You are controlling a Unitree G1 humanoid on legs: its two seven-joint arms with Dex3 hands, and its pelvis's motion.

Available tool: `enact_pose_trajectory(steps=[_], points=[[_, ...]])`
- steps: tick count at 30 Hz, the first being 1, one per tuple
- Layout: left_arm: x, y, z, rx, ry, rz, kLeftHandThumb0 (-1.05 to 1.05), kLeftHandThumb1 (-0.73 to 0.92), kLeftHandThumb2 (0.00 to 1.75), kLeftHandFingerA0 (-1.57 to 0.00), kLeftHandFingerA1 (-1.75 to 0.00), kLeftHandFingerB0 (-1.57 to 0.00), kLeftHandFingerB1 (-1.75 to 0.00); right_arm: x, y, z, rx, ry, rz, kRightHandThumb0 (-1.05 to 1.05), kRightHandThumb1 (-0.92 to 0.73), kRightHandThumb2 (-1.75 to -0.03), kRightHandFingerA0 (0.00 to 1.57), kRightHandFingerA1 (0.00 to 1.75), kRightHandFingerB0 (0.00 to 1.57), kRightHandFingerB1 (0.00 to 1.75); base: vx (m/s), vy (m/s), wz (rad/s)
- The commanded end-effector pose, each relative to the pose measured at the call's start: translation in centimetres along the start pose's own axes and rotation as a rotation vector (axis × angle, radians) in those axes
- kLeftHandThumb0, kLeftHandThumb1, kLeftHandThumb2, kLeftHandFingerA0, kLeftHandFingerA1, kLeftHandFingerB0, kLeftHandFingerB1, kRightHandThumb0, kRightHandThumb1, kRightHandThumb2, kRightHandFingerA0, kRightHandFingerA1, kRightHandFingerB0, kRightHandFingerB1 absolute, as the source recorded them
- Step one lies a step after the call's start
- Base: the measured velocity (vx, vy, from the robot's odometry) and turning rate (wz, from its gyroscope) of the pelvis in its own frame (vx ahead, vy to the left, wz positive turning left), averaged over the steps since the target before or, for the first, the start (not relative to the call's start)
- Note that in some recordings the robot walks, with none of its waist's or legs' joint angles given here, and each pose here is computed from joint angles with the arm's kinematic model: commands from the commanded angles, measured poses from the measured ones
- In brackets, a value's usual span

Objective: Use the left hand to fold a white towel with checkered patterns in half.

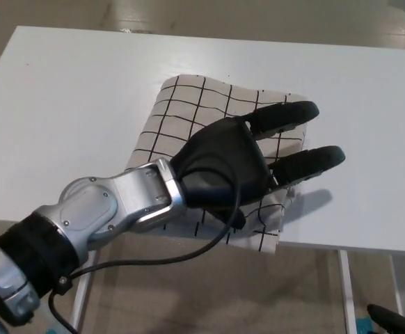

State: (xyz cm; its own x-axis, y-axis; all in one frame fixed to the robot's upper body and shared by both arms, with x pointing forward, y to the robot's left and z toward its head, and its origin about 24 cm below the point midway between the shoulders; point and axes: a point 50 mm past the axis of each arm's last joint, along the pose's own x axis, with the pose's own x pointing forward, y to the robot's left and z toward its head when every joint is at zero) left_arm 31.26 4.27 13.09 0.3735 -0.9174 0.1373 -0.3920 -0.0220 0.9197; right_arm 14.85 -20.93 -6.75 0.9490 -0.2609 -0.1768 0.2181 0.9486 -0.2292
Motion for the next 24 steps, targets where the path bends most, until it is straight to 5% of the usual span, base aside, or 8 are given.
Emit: enact_pose_trajectory(steps=[1,13,14,19,21,22,23,24], points=[[0.9,4.4,-2.1,-0.412,0.193,-0.283,-1.0,0.51,0.68,0.0,0.0,0.0,-0.07,-0.6,0.2,-0.8,-0.059,0.008,-0.017,-0.37,-0.82,-0.65,0.51,0.58,0.56,0.57,0.0,0.0,0.0],[-2.8,12.2,-4.8,-0.537,0.224,0.026,-1.0,0.54,0.65,0.0,0.0,0.0,-0.15,-1.2,0.3,-1.0,-0.017,0.026,-0.009,-0.35,-0.81,-0.64,0.52,0.61,0.58,0.59,0.0,0.0,0.0],[-4.6,13.4,-5.0,-0.537,0.22,0.089,-0.97,0.42,0.75,0.0,0.0,0.0,-0.14,-1.3,0.3,-1.0,-0.02,0.034,-0.004,-0.34,-0.82,-0.64,0.52,0.59,0.58,0.58,0.0,0.0,0.0],[-8.1,13.9,-4.3,-0.393,0.229,0.132,-0.83,0.48,0.89,-0.05,0.0,-0.04,-0.15,-1.6,0.2,-1.4,-0.015,0.062,0.002,-0.36,-0.82,-0.64,0.51,0.57,0.55,0.56,0.0,0.0,0.0],[-9.3,13.7,-3.7,-0.349,0.221,0.133,-0.86,0.53,0.9,-0.14,-0.04,-0.07,-0.16,-1.7,0.2,-1.6,-0.018,0.075,0.0,-0.35,-0.81,-0.64,0.49,0.56,0.56,0.56,0.0,0.0,0.0],[-10.5,13.4,-2.5,-0.361,0.201,0.133,-0.85,0.56,0.58,-0.1,-0.25,-0.07,-0.27,-1.9,0.0,-1.7,-0.013,0.082,-0.002,-0.35,-0.82,-0.64,0.48,0.55,0.56,0.57,0.0,0.0,0.0],[-10.8,13.4,-2.2,-0.368,0.197,0.133,-0.85,0.56,0.58,-0.1,-0.25,-0.07,-0.27,-2.0,0.0,-1.8,-0.011,0.084,-0.003,-0.35,-0.82,-0.64,0.48,0.55,0.56,0.57,0.0,0.0,0.0],[-11.7,12.9,-0.9,-0.399,0.169,0.124,-0.79,0.51,0.87,-0.14,-0.39,0.0,-0.35,-2.2,-0.2,-2.0,-0.008,0.091,-0.013,-0.35,-0.82,-0.64,0.48,0.55,0.56,0.56,0.0,0.0,0.0]])
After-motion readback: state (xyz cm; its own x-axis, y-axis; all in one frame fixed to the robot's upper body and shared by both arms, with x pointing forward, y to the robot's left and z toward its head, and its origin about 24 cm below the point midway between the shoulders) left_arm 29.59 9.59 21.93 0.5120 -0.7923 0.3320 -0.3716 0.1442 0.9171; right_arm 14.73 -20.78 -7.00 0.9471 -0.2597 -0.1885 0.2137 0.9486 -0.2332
